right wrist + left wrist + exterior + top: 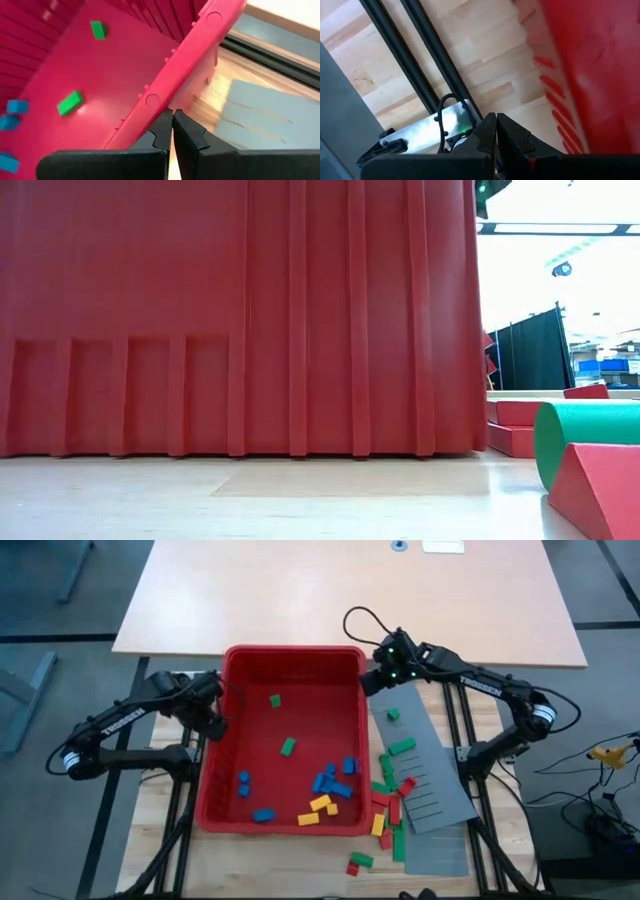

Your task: Sort blocks

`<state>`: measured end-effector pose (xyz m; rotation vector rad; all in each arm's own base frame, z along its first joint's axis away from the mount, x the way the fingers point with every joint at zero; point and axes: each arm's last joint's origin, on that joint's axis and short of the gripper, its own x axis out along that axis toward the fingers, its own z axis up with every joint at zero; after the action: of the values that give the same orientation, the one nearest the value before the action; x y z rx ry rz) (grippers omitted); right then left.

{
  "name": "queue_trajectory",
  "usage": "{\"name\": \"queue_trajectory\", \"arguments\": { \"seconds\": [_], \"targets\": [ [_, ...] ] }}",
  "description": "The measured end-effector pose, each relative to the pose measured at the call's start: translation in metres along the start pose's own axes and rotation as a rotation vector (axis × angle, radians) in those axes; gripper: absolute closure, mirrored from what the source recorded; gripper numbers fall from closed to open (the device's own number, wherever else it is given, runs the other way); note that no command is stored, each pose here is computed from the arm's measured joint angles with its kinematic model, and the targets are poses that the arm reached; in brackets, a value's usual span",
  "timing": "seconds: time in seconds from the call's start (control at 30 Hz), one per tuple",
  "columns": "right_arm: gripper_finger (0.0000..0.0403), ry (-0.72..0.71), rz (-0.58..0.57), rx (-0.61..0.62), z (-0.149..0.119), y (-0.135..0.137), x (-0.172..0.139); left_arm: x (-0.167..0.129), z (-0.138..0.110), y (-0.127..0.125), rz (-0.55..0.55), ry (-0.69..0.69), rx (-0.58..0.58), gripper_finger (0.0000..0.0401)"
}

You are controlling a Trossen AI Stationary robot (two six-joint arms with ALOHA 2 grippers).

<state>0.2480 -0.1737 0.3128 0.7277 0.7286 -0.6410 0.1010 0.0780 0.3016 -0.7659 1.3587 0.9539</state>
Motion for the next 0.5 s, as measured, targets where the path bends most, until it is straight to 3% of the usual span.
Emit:
{"name": "queue_trajectory", "arguments": {
  "seconds": [0.33,0.5],
  "targets": [
    [0.0403,0.010,0.119,0.019,0.010,0.004,0.033,-0.009,-0.014,0.008,-0.038,-0.073,-0.027,0.0401],
    [0.0403,0.005,0.125,0.020,0.011,0.003,0.032,-0.020,-0.015,0.011,-0.034,-0.133,-0.037,0.0401]
  ]
}}
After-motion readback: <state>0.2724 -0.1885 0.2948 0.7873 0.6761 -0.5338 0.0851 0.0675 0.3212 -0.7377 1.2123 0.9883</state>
